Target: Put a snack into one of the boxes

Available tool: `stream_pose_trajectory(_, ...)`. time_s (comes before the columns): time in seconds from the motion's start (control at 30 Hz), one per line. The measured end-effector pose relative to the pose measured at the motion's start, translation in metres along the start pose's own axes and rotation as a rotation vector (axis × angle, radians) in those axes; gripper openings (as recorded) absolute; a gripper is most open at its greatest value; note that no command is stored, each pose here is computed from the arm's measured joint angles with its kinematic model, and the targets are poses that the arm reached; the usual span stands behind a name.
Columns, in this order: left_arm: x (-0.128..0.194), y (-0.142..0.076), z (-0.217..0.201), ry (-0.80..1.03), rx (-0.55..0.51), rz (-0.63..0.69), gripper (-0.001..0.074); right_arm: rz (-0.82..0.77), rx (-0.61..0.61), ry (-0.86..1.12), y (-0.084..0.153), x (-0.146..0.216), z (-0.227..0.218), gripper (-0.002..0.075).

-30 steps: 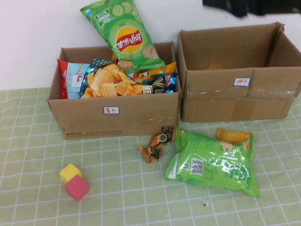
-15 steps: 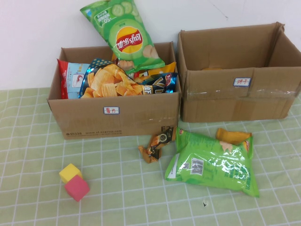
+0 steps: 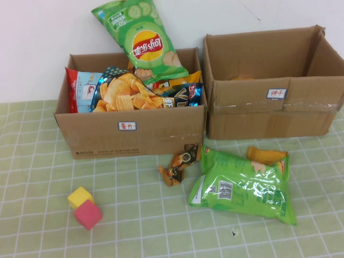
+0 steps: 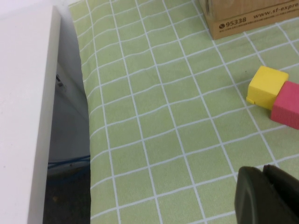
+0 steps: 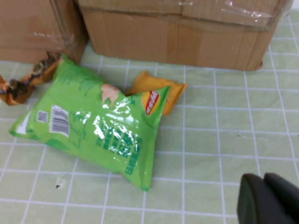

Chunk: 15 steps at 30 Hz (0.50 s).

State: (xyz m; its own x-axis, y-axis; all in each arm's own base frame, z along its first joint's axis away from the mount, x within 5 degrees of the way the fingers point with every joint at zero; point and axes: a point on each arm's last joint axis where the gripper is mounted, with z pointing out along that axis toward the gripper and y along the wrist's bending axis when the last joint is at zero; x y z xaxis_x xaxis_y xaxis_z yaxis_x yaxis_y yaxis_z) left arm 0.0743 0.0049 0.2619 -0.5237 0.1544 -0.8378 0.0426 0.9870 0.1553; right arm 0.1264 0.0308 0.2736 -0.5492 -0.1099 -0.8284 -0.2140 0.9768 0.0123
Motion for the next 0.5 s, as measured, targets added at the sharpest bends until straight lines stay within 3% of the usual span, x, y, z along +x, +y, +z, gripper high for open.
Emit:
stream_pose_trajectory(0.17, 0.0, 0.0, 0.0, 0.0, 0.001, -0.008, -0.0001, 0.015, -0.006, -0.074, -0.001, 0.027, -0.015, 0.0012)
stream_pose_trajectory(0.5, 0.0, 0.0, 0.0, 0.0, 0.001, -0.019, -0.0001, 0.018, -0.004, -0.014, -0.002, 0.049, -0.007, 0.0012)
